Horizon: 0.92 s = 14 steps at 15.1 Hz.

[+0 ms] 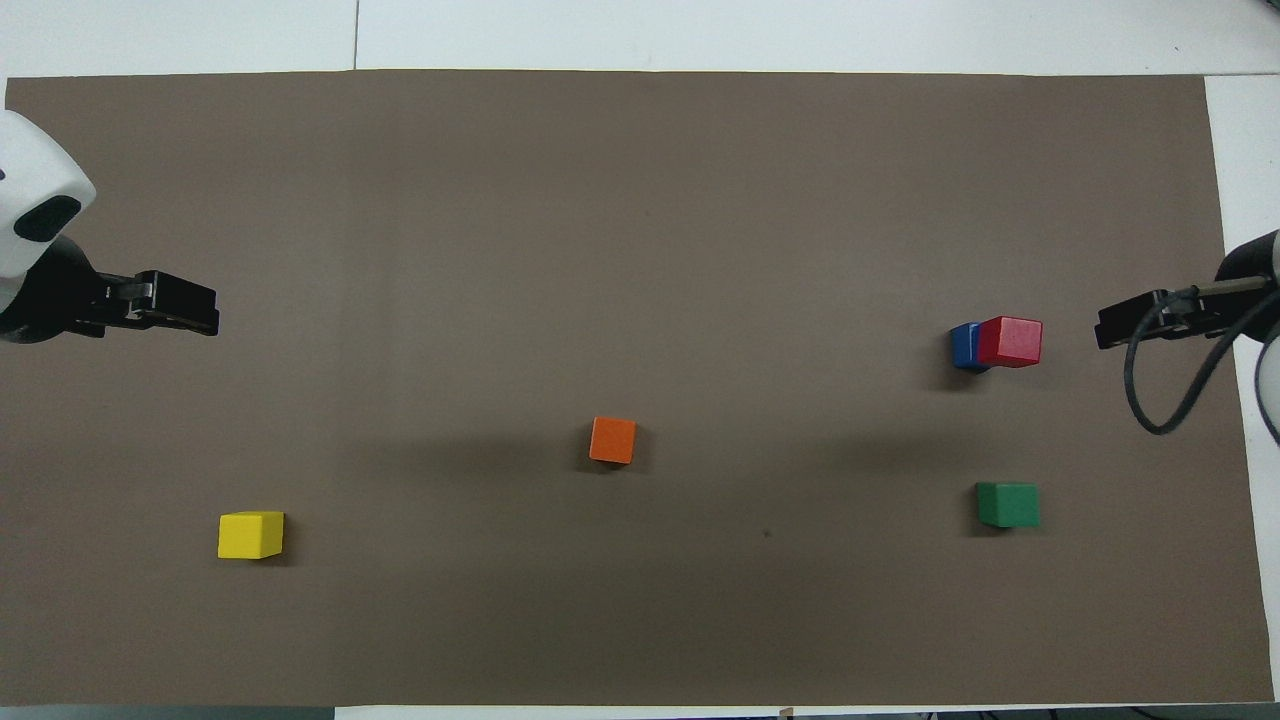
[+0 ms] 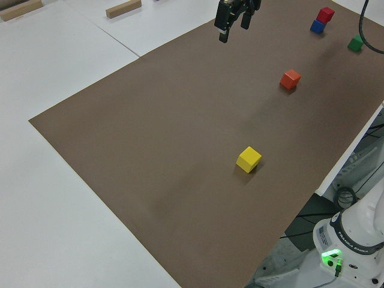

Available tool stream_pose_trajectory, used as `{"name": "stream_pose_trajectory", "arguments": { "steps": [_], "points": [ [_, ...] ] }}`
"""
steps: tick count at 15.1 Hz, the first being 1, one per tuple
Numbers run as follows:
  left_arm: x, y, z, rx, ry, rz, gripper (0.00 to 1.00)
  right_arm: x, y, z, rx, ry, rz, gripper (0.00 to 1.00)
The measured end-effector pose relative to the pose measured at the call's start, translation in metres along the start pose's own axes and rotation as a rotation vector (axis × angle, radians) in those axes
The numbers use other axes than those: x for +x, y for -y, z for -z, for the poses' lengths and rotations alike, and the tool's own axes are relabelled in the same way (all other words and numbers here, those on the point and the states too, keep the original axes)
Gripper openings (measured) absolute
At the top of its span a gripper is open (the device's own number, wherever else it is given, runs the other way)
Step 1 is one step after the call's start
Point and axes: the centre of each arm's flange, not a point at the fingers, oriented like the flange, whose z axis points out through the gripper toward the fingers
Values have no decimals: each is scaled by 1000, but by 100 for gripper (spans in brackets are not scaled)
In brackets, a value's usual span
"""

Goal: Transfer red block to right arm and stack on blue block

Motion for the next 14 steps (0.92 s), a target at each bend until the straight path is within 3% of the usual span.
{"name": "stream_pose_trajectory", "arguments": {
  "steps": [3, 6, 11, 14],
  "points": [
    [0, 0, 0, 0, 0, 0, 100, -14, -2, 15, 11, 64, 44, 100],
    [0, 0, 0, 0, 0, 0, 100, -16, -9, 16, 14, 68, 43, 100],
    [0, 0, 0, 0, 0, 0, 100, -1, -21, 36, -6, -57, 20, 100],
    [0, 0, 0, 0, 0, 0, 100, 3, -19, 34, -7, -66, -21, 100]
  ]
}}
